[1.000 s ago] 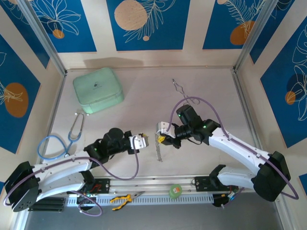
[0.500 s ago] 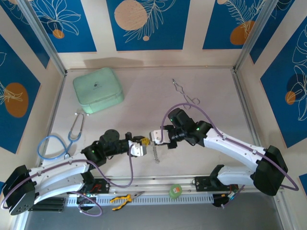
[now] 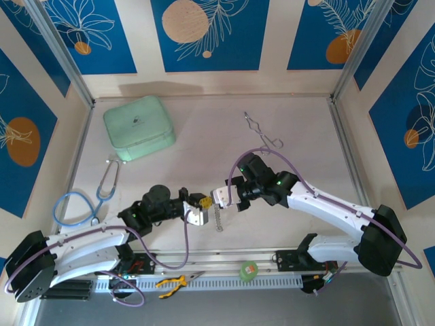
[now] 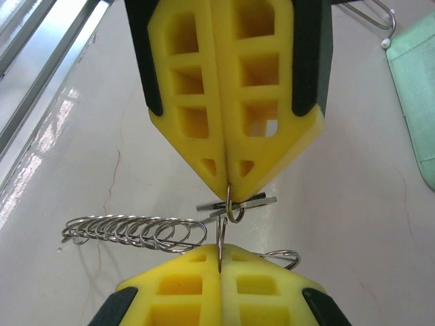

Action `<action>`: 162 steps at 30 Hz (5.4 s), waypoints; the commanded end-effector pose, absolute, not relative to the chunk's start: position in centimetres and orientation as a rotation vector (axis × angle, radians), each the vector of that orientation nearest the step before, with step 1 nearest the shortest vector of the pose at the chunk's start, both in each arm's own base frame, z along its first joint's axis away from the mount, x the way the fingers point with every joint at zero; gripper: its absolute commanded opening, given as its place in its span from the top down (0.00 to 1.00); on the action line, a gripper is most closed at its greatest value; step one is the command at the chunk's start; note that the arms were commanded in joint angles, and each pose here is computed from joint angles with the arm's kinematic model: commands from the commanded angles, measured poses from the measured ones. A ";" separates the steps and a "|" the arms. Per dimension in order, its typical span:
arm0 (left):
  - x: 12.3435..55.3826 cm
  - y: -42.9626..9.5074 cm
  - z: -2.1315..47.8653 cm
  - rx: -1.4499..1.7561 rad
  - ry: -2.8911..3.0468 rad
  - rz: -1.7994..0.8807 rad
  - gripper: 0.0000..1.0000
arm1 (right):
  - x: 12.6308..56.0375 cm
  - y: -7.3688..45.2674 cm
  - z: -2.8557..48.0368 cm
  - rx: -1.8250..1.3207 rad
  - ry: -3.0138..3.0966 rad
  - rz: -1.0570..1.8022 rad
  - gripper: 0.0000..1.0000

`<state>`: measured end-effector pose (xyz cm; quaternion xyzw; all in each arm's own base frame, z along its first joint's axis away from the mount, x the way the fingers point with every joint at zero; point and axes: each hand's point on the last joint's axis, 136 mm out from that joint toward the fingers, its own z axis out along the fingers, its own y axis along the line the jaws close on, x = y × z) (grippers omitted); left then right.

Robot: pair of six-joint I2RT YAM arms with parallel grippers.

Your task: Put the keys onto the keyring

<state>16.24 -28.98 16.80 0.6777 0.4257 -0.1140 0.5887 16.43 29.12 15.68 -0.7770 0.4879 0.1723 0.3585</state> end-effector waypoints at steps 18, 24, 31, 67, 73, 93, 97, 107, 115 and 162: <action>15.5 -29.2 17.4 1.617 0.903 -0.244 1.00 | 16.2 30.3 17.0 -2.001 1.186 0.519 1.00; 15.4 -29.3 17.4 1.628 0.888 -0.240 1.00 | 16.2 30.4 17.1 -1.992 1.181 0.528 1.00; 15.2 -29.3 17.4 1.642 0.873 -0.240 1.00 | 16.5 30.3 17.2 -1.975 1.205 0.534 1.00; 15.3 -29.0 15.8 1.705 0.879 -0.200 1.00 | 17.7 30.2 19.0 -1.812 1.292 0.658 1.00; 15.4 -29.1 16.3 1.685 0.862 -0.191 1.00 | 17.5 30.3 19.1 -1.791 1.299 0.701 1.00; 15.4 -28.9 16.3 1.692 0.851 -0.135 0.73 | 17.8 30.4 18.8 -1.768 1.353 0.749 1.00; 15.4 -27.9 17.2 1.623 0.918 -0.160 0.60 | 17.9 30.2 18.6 -1.760 1.361 0.747 1.00; 17.9 -25.3 19.3 1.254 1.435 -0.326 0.56 | 17.7 30.1 18.9 -1.760 1.337 0.752 1.00; 17.7 -26.9 19.2 1.263 1.540 -0.556 0.53 | 17.2 30.3 18.5 -1.788 1.327 0.740 1.00; 18.2 -29.2 19.2 1.268 1.517 -0.688 1.00 | 17.6 30.4 19.4 -1.732 1.334 0.711 0.79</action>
